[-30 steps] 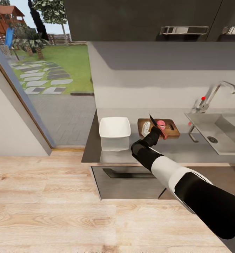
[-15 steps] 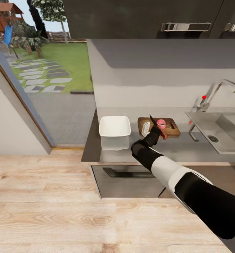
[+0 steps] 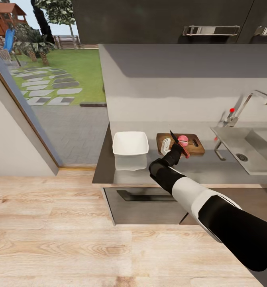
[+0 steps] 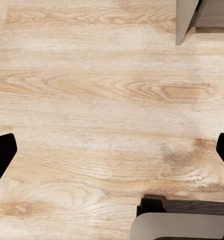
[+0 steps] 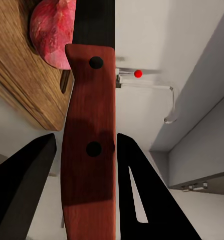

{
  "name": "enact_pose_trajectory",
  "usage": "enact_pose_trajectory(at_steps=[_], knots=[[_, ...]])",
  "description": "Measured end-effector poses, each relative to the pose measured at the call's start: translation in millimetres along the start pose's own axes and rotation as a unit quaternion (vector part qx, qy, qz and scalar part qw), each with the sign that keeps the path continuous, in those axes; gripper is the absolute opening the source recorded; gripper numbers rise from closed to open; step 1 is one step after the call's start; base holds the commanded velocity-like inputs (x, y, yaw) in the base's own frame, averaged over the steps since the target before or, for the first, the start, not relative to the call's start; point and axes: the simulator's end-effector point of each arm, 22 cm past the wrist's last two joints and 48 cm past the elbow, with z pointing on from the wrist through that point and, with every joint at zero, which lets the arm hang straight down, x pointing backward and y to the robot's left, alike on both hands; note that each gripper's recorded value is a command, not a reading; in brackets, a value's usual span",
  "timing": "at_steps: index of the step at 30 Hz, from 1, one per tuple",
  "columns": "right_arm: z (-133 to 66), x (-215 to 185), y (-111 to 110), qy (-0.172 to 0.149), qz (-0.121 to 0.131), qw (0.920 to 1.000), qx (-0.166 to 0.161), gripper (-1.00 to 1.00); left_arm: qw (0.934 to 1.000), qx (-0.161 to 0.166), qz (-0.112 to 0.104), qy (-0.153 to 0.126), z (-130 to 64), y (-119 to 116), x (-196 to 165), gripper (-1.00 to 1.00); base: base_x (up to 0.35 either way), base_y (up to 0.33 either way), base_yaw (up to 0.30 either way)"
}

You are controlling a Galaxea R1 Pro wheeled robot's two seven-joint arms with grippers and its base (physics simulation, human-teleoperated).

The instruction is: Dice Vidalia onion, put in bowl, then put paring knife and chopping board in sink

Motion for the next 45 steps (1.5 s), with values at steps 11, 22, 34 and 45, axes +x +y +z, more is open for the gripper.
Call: enact_pose_trajectory(at_steps=[11,22,34,45], knots=[[0.1,0.3,0.3,0.0,0.0,1.0,0.0,-1.0,1.0,0.0,0.0,0.0,0.0,0.1,0.0,1.0,0.0,0.0,0.0],[3.2,7.9,6.3,0.008,-0.011,0.9999,-0.002,-1.0,1.0,0.0,0.0,0.0,0.0,0.1,0.1,1.0,0.0,0.0,0.0],[3.7,8.7,7.1,0.009,-0.012,0.9999,-0.002,-1.0,1.0,0.0,0.0,0.0,0.0,0.0,0.1,1.0,0.0,0.0,0.0],[3.7,8.5,7.2,0.008,-0.012,0.9999,-0.002,-1.0,1.0,0.0,0.0,0.0,-0.1,0.1,0.2,1.0,0.0,0.0,0.0]])
